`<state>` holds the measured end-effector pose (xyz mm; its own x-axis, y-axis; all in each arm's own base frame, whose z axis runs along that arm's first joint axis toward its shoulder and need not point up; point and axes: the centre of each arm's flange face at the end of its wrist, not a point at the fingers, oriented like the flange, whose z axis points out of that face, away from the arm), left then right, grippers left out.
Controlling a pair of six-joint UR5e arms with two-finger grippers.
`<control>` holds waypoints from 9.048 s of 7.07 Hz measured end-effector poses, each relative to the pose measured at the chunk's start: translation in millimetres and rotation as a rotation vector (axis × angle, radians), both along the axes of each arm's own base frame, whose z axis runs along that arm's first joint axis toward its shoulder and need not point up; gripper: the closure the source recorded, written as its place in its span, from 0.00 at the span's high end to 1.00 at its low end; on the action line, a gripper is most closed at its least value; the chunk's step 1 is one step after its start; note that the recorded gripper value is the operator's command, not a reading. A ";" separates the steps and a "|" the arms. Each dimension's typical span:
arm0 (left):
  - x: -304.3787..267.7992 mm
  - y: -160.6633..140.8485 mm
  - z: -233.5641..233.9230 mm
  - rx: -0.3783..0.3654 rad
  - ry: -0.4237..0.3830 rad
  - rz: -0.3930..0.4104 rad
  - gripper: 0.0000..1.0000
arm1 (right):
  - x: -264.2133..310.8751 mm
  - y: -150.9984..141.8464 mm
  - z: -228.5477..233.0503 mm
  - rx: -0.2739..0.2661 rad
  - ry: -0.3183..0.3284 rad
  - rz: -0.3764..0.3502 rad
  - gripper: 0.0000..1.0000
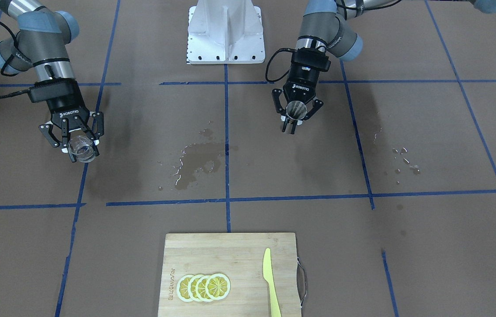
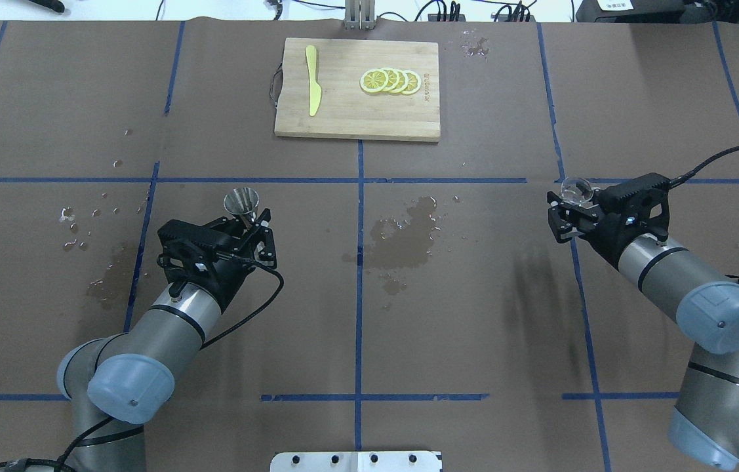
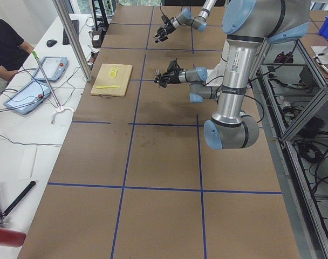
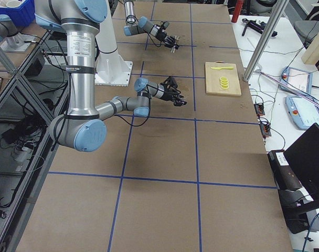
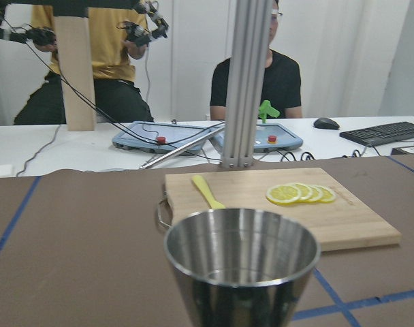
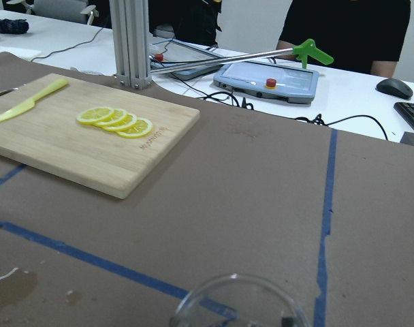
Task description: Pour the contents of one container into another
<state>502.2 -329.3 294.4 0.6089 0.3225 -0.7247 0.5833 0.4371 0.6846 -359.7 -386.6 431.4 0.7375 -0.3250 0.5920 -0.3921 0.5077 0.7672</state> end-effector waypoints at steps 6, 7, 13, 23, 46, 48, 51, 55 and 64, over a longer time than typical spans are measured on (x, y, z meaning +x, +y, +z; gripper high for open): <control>41.4 7.1 -63.8 0.167 0.025 0.221 0.00 | -41.0 -24.3 -122.1 0.159 0.088 -0.117 0.00; 50.7 1.6 -67.7 0.176 0.015 0.235 0.00 | -40.5 -23.3 -143.6 0.175 0.110 -0.124 0.00; 101.7 -20.9 -81.9 0.190 -0.037 0.273 0.00 | -41.2 -27.2 -200.0 0.262 0.348 -0.099 0.00; 118.3 -37.1 -103.2 0.220 -0.067 0.257 0.00 | -86.6 3.0 -241.8 0.393 0.663 -0.196 0.00; 121.3 -38.1 -104.0 0.218 -0.070 0.256 0.00 | -116.8 38.5 -300.8 0.578 1.138 -0.088 0.00; 121.0 -38.2 -104.3 0.219 -0.069 0.255 0.00 | -111.2 32.8 -302.3 0.531 1.044 -0.043 0.00; 119.0 -39.3 -105.1 0.219 -0.065 0.251 0.00 | -95.8 17.2 -301.6 0.413 0.805 0.073 0.00; 91.7 -49.0 -107.8 0.234 -0.020 0.219 0.00 | -57.2 2.7 -272.9 0.252 0.408 0.236 0.00; -40.2 -118.9 -6.6 0.137 -0.074 0.045 0.00 | -20.3 2.9 -163.2 -0.221 -0.106 0.221 0.00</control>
<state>462.0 -448.2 287.8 0.6415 0.4437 -0.6258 0.5112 0.3610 0.7799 -380.0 -383.7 268.2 0.7067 -0.0187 0.7073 -0.5830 0.5510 0.5971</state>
